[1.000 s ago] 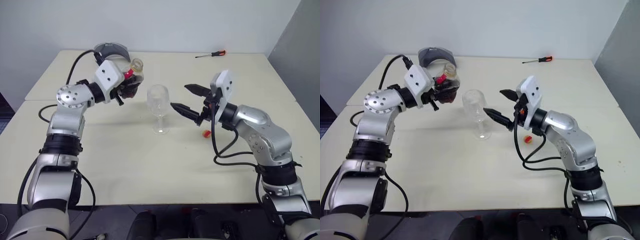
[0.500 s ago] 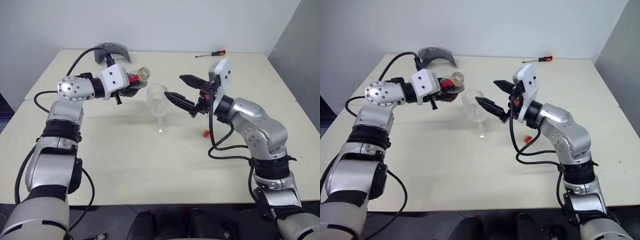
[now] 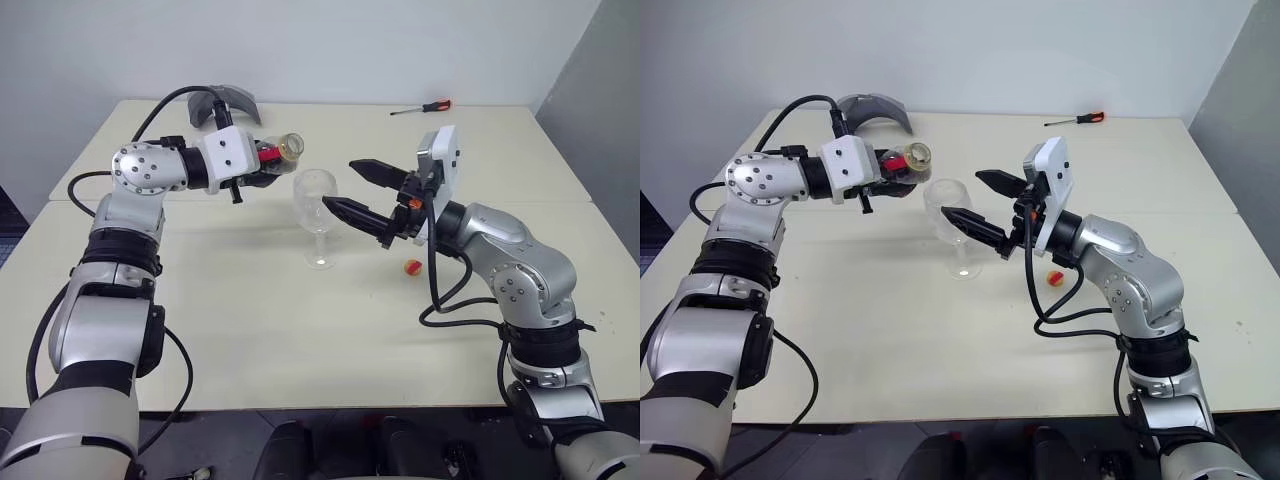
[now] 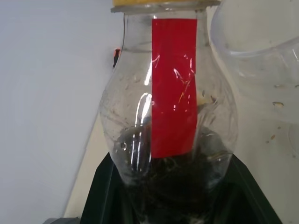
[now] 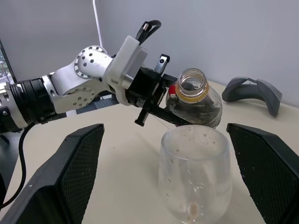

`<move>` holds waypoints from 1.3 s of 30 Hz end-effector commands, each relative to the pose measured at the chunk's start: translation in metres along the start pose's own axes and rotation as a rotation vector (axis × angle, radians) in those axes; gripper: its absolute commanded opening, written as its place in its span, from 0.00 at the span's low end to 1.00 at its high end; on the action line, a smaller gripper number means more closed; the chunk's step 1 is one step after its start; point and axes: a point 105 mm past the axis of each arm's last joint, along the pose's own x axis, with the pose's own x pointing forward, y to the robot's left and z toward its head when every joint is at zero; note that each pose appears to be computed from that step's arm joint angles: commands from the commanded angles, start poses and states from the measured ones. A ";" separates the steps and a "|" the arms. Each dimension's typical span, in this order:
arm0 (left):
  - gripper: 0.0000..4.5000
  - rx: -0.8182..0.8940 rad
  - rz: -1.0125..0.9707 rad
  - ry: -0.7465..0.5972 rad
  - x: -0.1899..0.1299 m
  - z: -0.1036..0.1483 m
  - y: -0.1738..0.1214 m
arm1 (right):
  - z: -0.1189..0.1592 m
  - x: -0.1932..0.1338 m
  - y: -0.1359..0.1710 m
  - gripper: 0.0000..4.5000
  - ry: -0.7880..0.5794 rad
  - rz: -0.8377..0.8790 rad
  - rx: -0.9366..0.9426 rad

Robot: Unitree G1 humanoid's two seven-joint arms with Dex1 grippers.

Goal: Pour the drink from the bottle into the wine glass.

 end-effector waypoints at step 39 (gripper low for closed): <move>0.28 0.508 -0.017 0.154 -0.009 0.020 0.041 | 0.011 0.002 -0.007 1.00 -0.041 -0.016 -0.066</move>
